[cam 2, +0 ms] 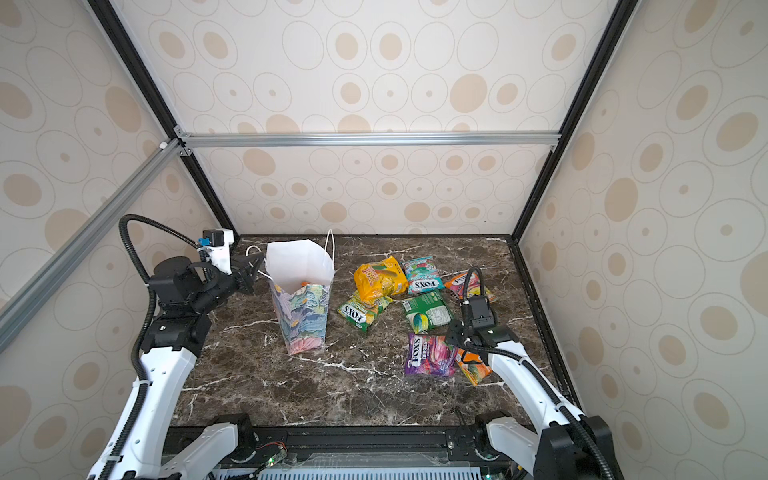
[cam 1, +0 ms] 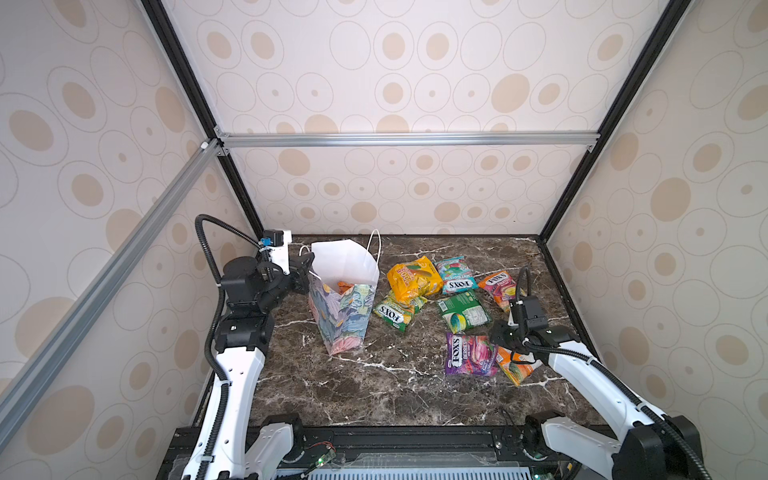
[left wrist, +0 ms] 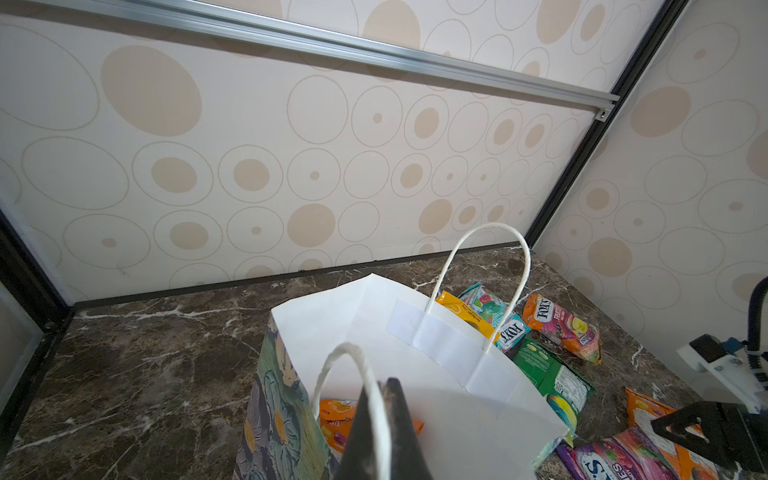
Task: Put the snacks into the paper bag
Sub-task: 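Lower the right gripper onto the purple berries packet's edge, then close the right gripper on the purple packet and lift it, then raise the purple packet with the right gripper and carry it toward the bag, then lower the purple packet into the bag opening beside the left gripper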
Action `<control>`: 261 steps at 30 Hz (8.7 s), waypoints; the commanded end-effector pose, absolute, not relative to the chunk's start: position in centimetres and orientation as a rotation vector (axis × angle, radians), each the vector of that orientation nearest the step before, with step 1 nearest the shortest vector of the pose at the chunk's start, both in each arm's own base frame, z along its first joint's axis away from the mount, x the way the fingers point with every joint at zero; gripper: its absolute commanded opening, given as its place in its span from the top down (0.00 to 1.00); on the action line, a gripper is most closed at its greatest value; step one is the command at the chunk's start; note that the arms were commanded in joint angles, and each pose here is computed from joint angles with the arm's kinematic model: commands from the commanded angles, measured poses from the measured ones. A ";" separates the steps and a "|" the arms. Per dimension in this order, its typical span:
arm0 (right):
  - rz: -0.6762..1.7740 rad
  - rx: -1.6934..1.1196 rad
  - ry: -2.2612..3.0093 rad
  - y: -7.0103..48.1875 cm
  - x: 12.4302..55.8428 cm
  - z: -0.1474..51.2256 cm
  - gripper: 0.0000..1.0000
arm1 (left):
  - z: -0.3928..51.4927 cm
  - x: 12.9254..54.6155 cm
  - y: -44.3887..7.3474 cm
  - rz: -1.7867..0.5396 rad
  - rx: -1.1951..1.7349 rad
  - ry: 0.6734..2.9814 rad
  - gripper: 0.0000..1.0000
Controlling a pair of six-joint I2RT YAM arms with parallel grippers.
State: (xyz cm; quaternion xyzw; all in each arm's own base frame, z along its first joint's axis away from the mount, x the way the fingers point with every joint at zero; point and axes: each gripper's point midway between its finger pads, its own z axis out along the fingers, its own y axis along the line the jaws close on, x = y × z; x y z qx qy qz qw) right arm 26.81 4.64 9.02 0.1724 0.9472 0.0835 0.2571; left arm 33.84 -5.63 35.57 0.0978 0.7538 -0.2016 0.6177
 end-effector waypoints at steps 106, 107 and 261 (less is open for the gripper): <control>0.442 0.257 2.408 7.5 29.5 11.8 1.00 | 36.5 33.5 -5.2 -0.426 0.239 1.704 1.00; 0.460 0.245 2.396 7.7 29.6 12.2 1.00 | 36.5 33.5 -5.3 -0.425 0.241 1.704 1.00; 0.813 -0.609 1.561 44.8 36.5 48.3 1.00 | 37.4 32.7 -5.4 -0.426 0.245 1.665 1.00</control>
